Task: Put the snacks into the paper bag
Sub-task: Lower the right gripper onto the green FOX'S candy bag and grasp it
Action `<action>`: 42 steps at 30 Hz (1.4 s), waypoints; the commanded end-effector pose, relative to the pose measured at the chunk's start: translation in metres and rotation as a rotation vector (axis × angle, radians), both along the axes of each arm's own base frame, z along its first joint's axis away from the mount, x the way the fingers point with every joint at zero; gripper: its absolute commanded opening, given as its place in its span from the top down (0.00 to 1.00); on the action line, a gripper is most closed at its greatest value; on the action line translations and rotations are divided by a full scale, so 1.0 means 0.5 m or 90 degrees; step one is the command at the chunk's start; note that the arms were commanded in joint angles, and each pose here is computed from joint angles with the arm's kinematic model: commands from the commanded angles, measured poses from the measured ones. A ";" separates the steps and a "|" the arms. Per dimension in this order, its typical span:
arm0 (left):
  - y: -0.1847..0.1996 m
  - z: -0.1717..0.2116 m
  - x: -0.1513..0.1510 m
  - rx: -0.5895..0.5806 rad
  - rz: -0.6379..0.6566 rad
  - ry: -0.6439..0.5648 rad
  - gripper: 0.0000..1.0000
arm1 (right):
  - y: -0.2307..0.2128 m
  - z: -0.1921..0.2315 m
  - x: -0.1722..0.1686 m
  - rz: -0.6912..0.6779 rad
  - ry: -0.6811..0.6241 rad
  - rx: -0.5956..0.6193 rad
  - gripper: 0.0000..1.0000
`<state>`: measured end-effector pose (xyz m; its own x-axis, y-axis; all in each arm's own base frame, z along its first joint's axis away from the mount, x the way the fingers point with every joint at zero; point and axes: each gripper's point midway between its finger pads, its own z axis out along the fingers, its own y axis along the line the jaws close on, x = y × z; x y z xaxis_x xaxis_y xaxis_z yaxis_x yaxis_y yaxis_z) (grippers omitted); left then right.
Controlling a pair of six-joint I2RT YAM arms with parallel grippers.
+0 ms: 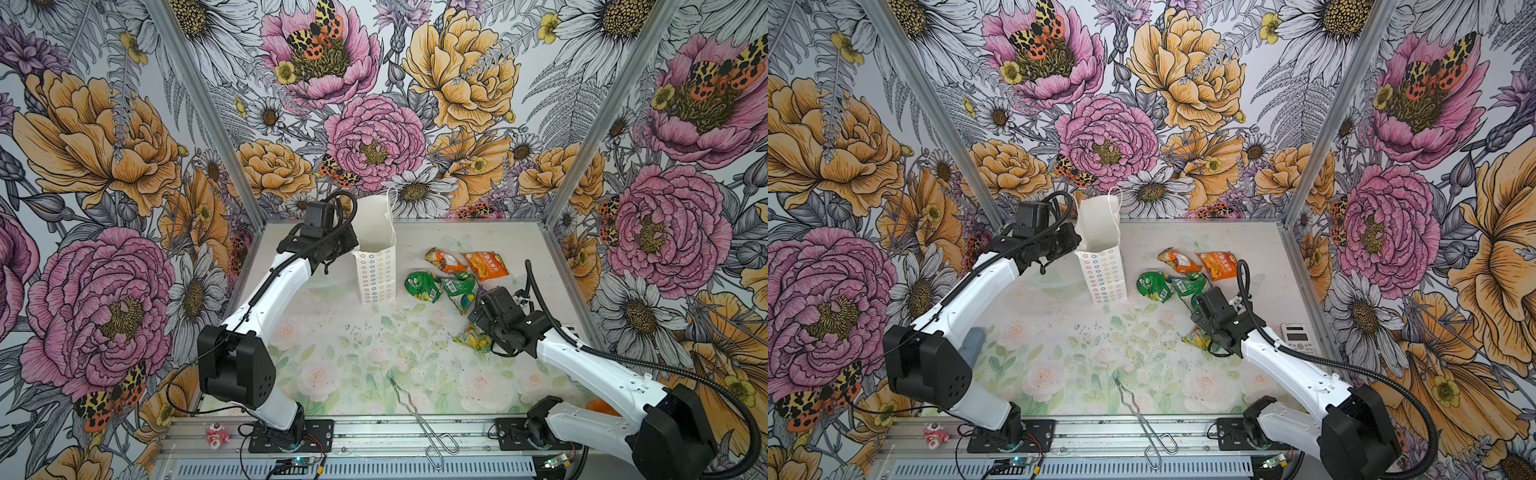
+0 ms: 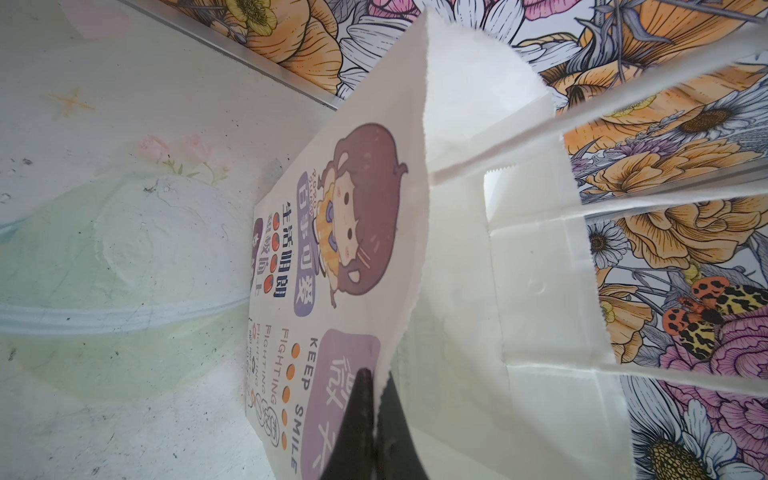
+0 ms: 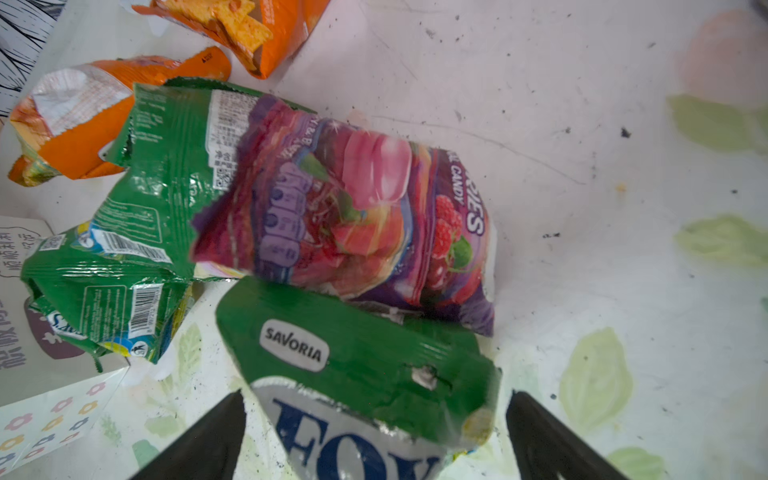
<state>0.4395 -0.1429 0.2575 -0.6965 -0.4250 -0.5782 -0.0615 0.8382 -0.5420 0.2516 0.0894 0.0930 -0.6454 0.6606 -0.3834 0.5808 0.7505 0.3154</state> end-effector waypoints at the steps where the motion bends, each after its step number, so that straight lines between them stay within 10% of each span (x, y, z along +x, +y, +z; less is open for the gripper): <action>1: -0.005 -0.015 0.000 -0.005 -0.001 0.008 1.00 | 0.002 -0.011 0.003 -0.009 0.015 0.006 0.00; 42: 0.004 -0.031 0.002 -0.003 0.006 0.020 1.00 | 0.037 -0.137 0.039 0.026 0.082 0.021 0.06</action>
<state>0.4402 -0.1422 0.2565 -0.6948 -0.4265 -0.5791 -0.0619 0.8377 -0.5427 0.2719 0.1065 0.0275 -0.7005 0.6578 -0.2767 0.6030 0.7529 0.2636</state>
